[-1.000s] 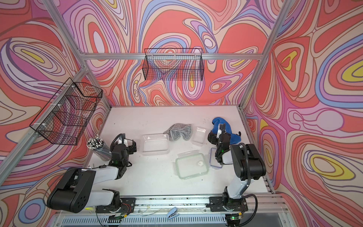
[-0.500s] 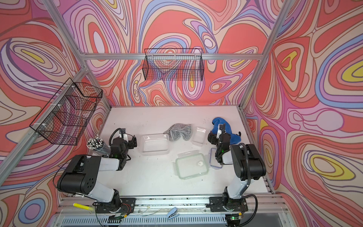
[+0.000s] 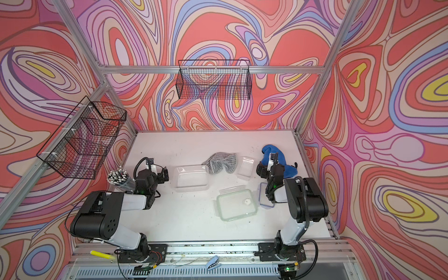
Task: Wipe the insides of the lunch boxes
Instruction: Reset both arms
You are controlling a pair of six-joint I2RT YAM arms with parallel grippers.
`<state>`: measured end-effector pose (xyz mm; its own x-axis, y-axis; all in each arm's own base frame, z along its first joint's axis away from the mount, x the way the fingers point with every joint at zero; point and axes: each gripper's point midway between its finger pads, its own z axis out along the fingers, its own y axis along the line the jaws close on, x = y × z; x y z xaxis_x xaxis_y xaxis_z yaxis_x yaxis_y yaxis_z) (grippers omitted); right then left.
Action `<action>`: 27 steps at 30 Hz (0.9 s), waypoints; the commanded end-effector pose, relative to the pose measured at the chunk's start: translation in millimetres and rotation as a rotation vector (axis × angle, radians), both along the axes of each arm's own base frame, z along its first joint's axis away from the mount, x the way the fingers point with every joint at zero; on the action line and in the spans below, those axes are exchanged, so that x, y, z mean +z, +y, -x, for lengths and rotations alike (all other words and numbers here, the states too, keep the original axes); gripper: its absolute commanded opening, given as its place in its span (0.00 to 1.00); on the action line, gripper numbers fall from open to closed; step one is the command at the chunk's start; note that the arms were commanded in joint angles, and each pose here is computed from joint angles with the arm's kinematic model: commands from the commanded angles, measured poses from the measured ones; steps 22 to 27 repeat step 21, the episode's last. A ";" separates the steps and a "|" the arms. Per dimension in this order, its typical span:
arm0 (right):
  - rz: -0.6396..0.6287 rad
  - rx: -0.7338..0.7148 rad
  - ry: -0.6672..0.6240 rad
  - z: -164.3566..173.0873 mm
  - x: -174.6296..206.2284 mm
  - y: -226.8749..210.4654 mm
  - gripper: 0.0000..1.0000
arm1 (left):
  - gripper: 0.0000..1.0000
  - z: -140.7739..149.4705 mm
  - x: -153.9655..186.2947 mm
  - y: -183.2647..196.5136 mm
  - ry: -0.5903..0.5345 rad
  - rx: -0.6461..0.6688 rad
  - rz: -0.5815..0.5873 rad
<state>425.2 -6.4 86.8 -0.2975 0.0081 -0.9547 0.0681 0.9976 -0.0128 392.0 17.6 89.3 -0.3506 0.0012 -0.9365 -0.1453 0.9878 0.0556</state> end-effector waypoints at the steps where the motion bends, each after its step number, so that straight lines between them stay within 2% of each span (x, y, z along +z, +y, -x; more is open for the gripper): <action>1: 0.000 -0.007 -0.011 -2.3 2.8 -2.2 0.99 | 1.00 -0.3 0.3 -0.9 -0.002 -0.005 0.011; 27: 0.000 -0.006 -0.009 -2.0 2.1 -2.2 0.98 | 1.00 -0.1 0.3 -0.8 -0.002 -0.004 0.012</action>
